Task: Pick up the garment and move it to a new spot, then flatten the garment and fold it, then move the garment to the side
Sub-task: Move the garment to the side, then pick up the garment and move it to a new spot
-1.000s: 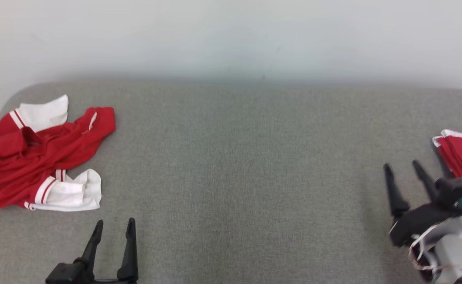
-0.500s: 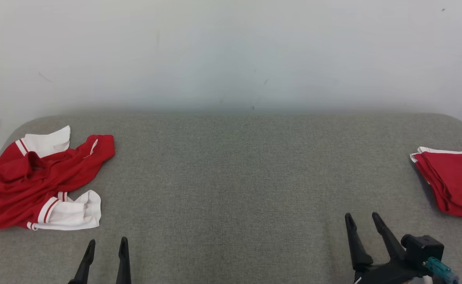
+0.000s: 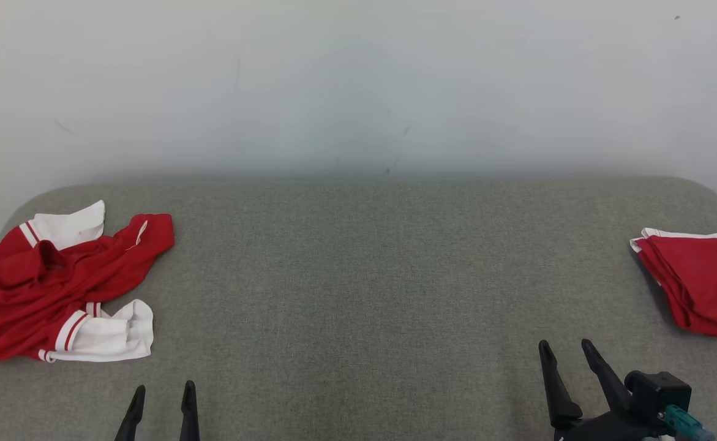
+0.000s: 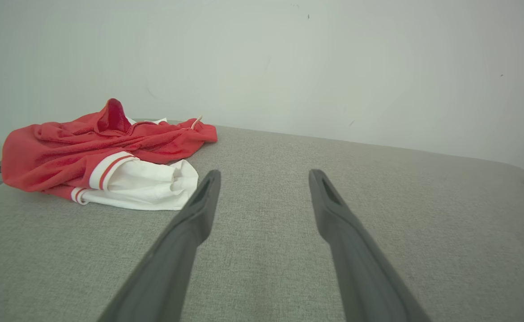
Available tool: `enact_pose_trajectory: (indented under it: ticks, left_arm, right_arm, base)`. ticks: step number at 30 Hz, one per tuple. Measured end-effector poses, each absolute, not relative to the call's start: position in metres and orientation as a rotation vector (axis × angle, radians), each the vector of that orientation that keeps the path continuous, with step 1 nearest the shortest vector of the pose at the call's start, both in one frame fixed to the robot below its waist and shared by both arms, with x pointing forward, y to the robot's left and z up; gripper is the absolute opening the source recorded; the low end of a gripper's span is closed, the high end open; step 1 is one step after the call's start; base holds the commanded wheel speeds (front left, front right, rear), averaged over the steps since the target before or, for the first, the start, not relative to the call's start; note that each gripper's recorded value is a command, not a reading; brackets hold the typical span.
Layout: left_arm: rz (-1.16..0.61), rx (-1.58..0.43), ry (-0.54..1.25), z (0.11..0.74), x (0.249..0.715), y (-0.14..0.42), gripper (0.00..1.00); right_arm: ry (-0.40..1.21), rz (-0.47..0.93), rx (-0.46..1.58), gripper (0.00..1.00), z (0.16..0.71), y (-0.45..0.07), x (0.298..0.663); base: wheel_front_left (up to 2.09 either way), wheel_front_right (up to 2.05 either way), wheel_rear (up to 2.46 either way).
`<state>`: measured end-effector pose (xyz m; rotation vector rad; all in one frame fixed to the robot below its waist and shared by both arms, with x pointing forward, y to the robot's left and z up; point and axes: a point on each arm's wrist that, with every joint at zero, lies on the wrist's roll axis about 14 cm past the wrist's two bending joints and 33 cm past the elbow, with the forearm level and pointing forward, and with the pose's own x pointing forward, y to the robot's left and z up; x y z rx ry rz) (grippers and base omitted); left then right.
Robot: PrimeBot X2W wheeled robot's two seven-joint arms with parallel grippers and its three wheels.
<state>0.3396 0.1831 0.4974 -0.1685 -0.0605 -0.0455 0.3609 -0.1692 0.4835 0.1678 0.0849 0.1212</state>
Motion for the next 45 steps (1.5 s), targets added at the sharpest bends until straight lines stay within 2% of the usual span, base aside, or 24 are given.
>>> enact_pose_trajectory:
  ticks: [13, 22, 39, 45]
  left_arm:
    - [-0.021, -0.169, -0.052, 0.494, 0.335, 0.191, 1.0]
    - [0.072, -0.156, -0.056, 0.492, 0.317, 0.22, 1.0]
    - [0.35, -0.129, -0.063, 0.486, 0.237, 0.292, 1.0]
    - [0.491, -0.126, -0.081, 0.489, 0.202, 0.319, 1.0]
  right_arm:
    - [0.107, 0.146, 0.174, 1.0, 0.478, -0.155, 0.36]
    - [0.135, 0.238, 0.173, 1.0, 0.472, -0.122, 0.368]
    - [0.173, 0.55, 0.149, 1.0, 0.47, -0.013, 0.38]
    - [0.158, 0.703, 0.139, 1.0, 0.481, 0.041, 0.38]
  base:
    - [0.0, 0.0, 0.0]
    - [0.0, 0.0, 0.0]
    - [0.0, 0.0, 0.0]
    - [0.0, 0.0, 0.0]
